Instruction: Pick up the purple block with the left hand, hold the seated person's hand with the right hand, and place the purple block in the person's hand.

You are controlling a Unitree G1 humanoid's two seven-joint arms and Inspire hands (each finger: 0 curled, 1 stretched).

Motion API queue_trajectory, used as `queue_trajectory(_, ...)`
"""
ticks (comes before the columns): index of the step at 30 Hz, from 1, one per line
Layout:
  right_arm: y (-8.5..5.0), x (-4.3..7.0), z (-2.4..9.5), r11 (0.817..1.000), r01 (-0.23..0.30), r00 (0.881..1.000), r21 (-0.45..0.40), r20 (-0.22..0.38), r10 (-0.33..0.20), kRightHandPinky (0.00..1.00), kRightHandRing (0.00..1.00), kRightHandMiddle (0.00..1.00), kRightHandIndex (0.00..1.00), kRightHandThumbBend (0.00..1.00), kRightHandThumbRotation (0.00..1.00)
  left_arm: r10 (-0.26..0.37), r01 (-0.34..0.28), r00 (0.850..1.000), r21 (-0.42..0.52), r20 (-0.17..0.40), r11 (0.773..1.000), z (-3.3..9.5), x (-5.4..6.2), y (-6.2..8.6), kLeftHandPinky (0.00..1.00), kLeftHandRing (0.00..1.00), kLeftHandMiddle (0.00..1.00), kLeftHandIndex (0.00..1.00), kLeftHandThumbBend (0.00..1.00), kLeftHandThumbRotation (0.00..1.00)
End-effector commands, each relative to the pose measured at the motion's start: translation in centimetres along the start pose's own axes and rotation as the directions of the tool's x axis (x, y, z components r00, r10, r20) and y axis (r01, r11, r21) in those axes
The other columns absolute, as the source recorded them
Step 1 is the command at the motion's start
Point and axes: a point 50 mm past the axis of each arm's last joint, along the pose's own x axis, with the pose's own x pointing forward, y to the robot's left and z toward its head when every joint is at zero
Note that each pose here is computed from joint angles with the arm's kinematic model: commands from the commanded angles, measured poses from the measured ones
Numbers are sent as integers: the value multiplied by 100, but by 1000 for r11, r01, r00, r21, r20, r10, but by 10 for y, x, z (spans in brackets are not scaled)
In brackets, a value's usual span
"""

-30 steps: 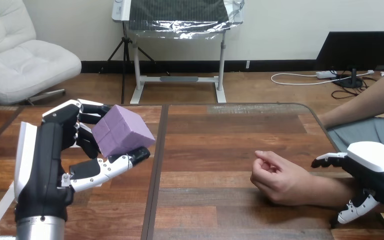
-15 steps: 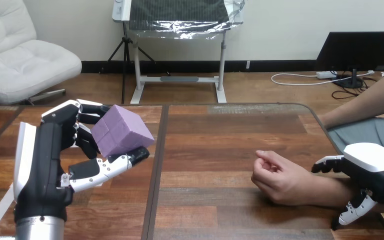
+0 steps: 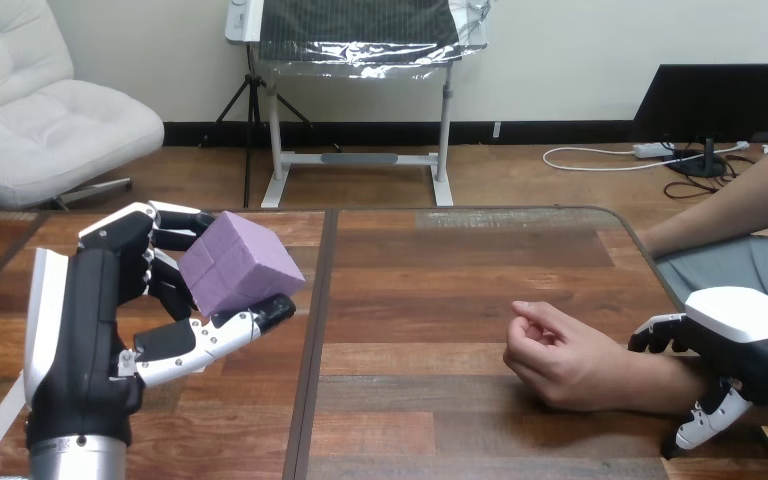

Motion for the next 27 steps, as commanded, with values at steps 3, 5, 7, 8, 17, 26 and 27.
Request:
queue_trajectory(3, 23, 6, 0, 992, -123, 991, 6, -50, 123, 59, 77, 78, 78, 93, 18, 40, -39, 996, -16, 84, 999, 15, 7, 4, 24, 30, 35, 39, 67, 0)
queue_trajectory(5, 24, 7, 1, 991, -135, 990, 0, -49, 135, 58, 76, 78, 78, 93, 19, 41, -40, 995, -16, 86, 999, 15, 7, 4, 24, 30, 35, 39, 67, 0)
queue_trajectory(7, 26, 8, 2, 989, -147, 988, 0, -50, 147, 58, 75, 77, 77, 92, 20, 42, -41, 995, -20, 87, 999, 15, 7, 4, 24, 30, 35, 39, 67, 0)
queue_trajectory(8, 26, 8, 2, 988, -153, 987, 1, -52, 153, 57, 75, 77, 77, 92, 20, 43, -41, 995, -23, 87, 999, 15, 7, 4, 24, 30, 35, 39, 67, 0)
queue_trajectory(17, 32, 10, 6, 983, -184, 982, -14, -45, 184, 50, 68, 75, 75, 91, 21, 44, -41, 996, -38, 81, 998, 13, 8, 4, 24, 30, 36, 39, 66, 0)
queue_trajectory(26, 36, 12, 10, 979, -203, 979, -32, -34, 202, 48, 64, 72, 74, 90, 22, 49, -46, 996, -43, 80, 998, 13, 8, 4, 24, 30, 36, 39, 65, 0)
queue_trajectory(27, 36, 12, 11, 978, -204, 979, -36, -32, 203, 47, 63, 72, 73, 90, 22, 49, -45, 996, -44, 80, 998, 13, 8, 4, 24, 30, 36, 39, 65, 0)
